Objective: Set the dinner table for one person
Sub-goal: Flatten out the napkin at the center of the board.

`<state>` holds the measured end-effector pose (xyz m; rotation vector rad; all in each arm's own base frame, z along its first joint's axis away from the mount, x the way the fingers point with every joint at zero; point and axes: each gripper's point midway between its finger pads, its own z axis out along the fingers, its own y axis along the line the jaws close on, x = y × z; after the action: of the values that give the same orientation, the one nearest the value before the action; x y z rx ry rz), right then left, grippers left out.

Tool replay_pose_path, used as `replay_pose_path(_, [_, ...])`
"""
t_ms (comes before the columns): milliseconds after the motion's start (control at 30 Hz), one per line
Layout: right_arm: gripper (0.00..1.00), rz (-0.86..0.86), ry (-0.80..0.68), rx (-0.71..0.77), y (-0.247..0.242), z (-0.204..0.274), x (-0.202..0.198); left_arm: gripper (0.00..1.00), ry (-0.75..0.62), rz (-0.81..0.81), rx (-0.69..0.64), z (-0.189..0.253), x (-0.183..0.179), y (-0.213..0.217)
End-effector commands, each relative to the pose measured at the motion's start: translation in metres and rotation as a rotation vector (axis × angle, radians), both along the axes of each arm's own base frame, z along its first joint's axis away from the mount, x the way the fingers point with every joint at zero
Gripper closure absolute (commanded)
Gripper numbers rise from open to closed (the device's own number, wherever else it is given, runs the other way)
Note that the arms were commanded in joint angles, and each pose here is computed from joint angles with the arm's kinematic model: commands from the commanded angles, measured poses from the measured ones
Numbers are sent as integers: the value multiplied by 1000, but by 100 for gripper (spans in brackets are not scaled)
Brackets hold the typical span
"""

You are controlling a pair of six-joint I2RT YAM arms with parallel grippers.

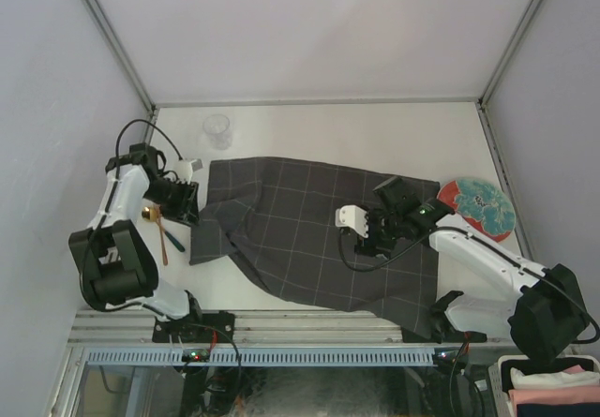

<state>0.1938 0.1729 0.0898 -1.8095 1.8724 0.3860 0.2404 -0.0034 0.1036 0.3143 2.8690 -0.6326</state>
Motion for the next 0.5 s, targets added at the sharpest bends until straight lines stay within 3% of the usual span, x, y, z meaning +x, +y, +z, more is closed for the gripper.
replay_pose_path(0, [31,35,5,24,5,2,-6,60,-287,-122,209,37,23,30])
replay_pose_path(267, [30,-54,39,-54,12,-29,38,54,-459,-180,377,58,10,45])
replay_pose_path(367, [4,-44,105,-53,20,-33,49,53,-550,-182,406,75,1,42])
replay_pose_path(467, [0,-41,139,-53,25,-36,61,49,-630,-190,429,90,-9,38])
